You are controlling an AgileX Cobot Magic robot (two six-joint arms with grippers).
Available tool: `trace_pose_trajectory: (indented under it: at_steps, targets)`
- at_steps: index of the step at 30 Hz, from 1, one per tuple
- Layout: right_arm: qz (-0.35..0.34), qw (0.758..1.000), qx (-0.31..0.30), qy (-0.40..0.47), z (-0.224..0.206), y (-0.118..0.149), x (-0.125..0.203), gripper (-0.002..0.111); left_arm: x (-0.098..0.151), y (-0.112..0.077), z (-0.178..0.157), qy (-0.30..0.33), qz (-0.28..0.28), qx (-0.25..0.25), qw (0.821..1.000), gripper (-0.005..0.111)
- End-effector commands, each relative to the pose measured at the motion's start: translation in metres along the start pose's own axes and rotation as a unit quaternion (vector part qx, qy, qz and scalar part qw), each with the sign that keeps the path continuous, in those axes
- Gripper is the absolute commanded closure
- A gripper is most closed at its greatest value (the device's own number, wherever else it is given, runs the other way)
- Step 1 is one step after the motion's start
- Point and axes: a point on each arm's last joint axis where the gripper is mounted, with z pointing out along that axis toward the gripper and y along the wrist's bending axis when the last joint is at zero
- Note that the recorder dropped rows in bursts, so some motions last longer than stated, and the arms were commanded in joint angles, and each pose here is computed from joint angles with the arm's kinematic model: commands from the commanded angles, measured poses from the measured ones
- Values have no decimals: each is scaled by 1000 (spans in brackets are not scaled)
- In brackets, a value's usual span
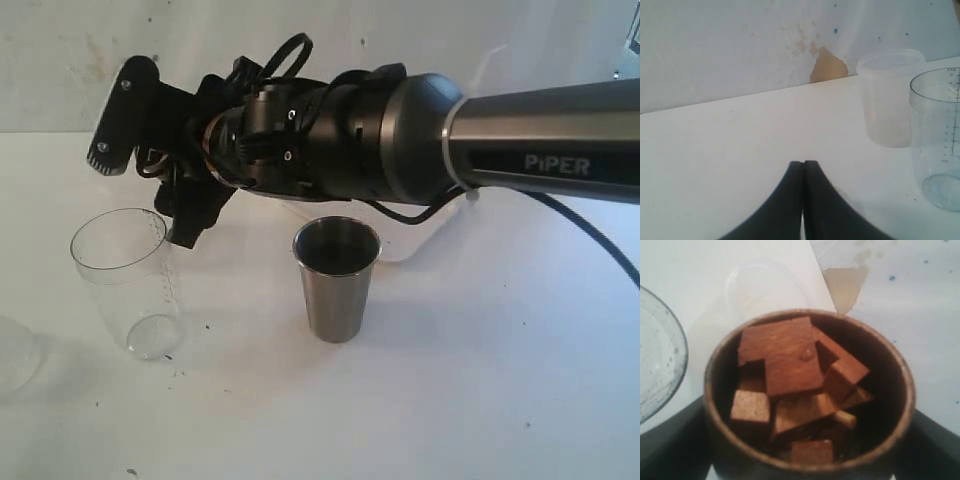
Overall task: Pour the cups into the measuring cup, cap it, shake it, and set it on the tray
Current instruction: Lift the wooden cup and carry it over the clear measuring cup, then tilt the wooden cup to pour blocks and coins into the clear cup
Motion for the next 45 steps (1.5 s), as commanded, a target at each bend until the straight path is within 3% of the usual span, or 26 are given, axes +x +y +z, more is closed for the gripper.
trace_pose_trajectory:
  at_steps: [1, 10, 22, 37, 45]
  targets:
    - [-80, 997, 1, -25, -4, 2, -11, 108, 1, 0, 0, -3, -1, 2, 1000, 106]
    - [-145, 989, 1, -38, -5, 5, -16, 108, 1, 0, 0, -3, -1, 2, 1000, 106]
    - [-162, 986, 6, -30, 11, 8, -17, 108, 1, 0, 0, -3, -1, 2, 1000, 106]
    - [-309, 950, 38, -38, 11, 16, -26, 108, 1, 0, 0, -3, -1, 2, 1000, 106]
    - [-337, 940, 51, -30, 11, 13, -26, 108, 1, 0, 0, -3, -1, 2, 1000, 106]
